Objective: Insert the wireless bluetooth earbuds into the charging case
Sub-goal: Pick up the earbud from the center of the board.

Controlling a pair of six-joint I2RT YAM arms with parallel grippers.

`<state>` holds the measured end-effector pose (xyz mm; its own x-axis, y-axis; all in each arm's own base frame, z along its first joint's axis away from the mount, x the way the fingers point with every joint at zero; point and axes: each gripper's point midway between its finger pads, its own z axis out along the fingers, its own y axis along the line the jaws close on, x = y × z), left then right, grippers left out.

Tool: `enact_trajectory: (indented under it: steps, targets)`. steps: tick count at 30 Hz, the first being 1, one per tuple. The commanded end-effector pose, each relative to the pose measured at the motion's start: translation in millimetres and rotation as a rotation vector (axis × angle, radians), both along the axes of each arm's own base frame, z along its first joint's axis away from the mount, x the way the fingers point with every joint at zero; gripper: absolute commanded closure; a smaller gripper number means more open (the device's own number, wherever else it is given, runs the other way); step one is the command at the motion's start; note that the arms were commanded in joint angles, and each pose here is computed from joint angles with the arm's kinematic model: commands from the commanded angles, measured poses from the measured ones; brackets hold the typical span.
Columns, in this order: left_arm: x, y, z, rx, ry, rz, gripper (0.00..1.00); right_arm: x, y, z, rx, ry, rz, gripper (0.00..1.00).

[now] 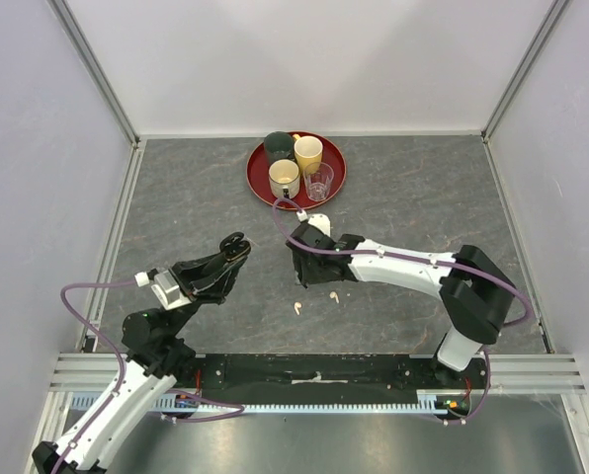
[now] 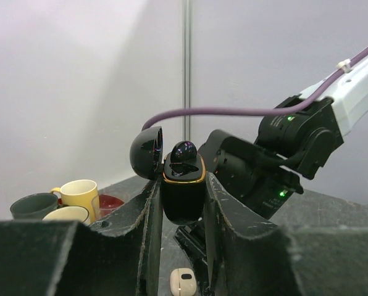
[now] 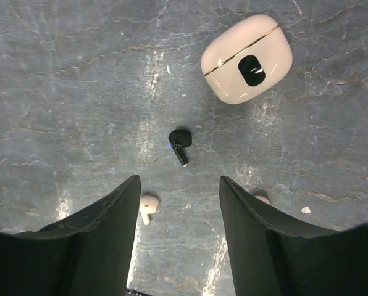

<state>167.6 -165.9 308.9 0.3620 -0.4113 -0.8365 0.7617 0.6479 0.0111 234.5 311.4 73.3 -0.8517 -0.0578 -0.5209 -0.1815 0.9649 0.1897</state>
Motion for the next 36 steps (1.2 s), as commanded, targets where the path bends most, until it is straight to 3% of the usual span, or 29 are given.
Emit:
enact_trajectory:
  steps: [1, 16, 32, 36]
  targets:
    - [2.4, 5.6, -5.3, 0.027, -0.005, 0.046, 0.98, 8.9, 7.2, -9.8, 0.005, -0.018, -0.025, 0.41]
    - [4.8, 6.4, -5.9, 0.022, 0.007, 0.054, 0.98, 15.8, 22.4, -34.9, -0.039, -0.021, 0.05, 0.56]
    - [8.7, 2.8, -9.6, 0.03, 0.021, 0.047, 0.98, 19.5, 26.0, -48.3, -0.061, -0.014, 0.061, 0.6]
    - [8.7, 3.6, -8.9, 0.029, 0.018, 0.051, 0.98, 19.6, 26.4, -47.4, -0.058, -0.014, 0.058, 0.64]
